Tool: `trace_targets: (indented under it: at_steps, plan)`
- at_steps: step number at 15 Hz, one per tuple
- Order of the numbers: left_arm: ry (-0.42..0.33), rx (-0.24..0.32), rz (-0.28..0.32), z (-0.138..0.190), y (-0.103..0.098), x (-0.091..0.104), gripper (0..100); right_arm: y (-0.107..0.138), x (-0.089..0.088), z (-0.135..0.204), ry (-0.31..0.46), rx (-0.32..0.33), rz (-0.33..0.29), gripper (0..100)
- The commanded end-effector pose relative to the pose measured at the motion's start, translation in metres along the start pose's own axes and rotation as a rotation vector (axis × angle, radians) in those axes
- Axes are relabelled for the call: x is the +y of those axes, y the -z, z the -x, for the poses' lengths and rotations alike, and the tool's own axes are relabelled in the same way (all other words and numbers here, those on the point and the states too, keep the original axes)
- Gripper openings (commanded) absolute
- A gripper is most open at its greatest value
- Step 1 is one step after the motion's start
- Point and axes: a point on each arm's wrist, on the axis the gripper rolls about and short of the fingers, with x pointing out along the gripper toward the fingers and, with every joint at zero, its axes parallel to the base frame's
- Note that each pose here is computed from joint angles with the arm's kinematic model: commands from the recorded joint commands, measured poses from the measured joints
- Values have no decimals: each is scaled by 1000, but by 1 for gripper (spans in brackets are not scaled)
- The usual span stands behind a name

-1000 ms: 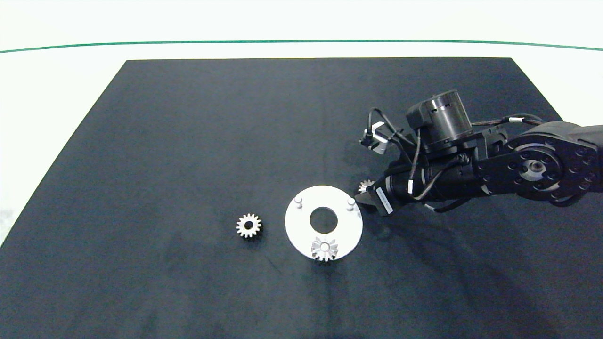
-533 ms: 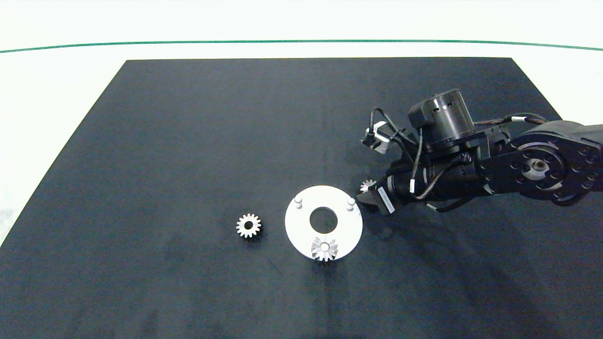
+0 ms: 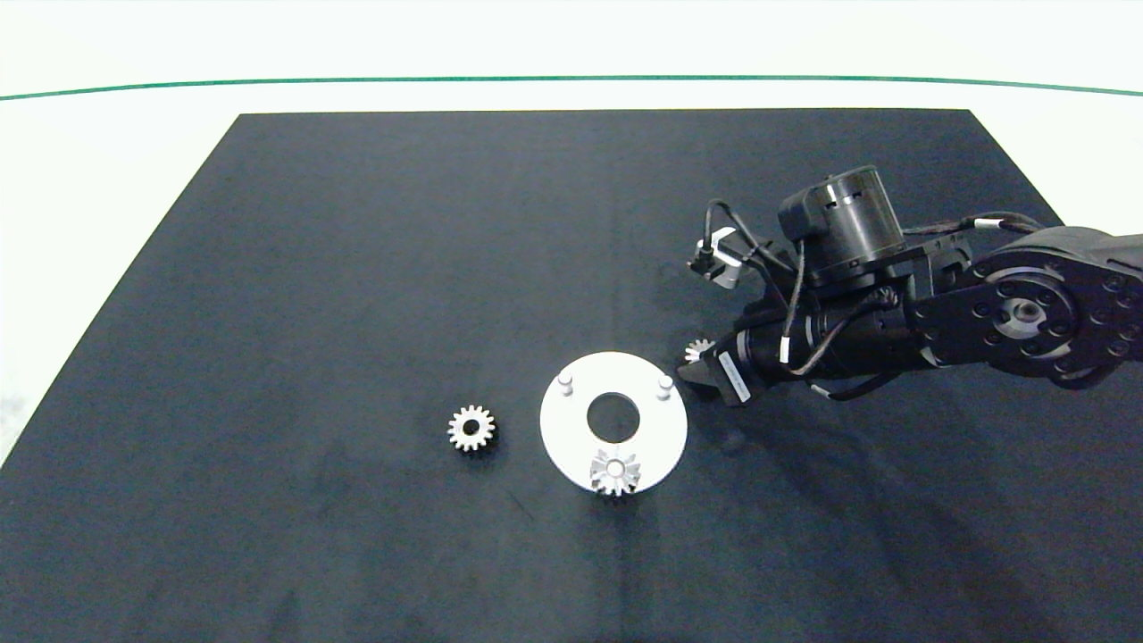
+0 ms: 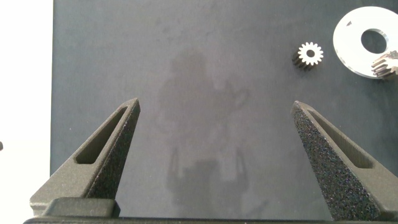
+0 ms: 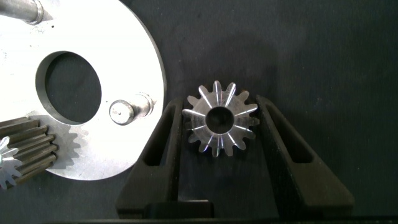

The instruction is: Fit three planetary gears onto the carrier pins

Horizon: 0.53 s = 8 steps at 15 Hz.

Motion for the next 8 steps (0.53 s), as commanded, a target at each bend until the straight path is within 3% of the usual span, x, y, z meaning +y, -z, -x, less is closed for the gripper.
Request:
trace_targets:
  at_steps: [1,8]
  plan:
    - [1,3,-1,0,0,0,100,0,0,1,0,1,0,0]
    - [-2,-8,-1,2,-2,0,100,3,1,2,-5,6,1,0]
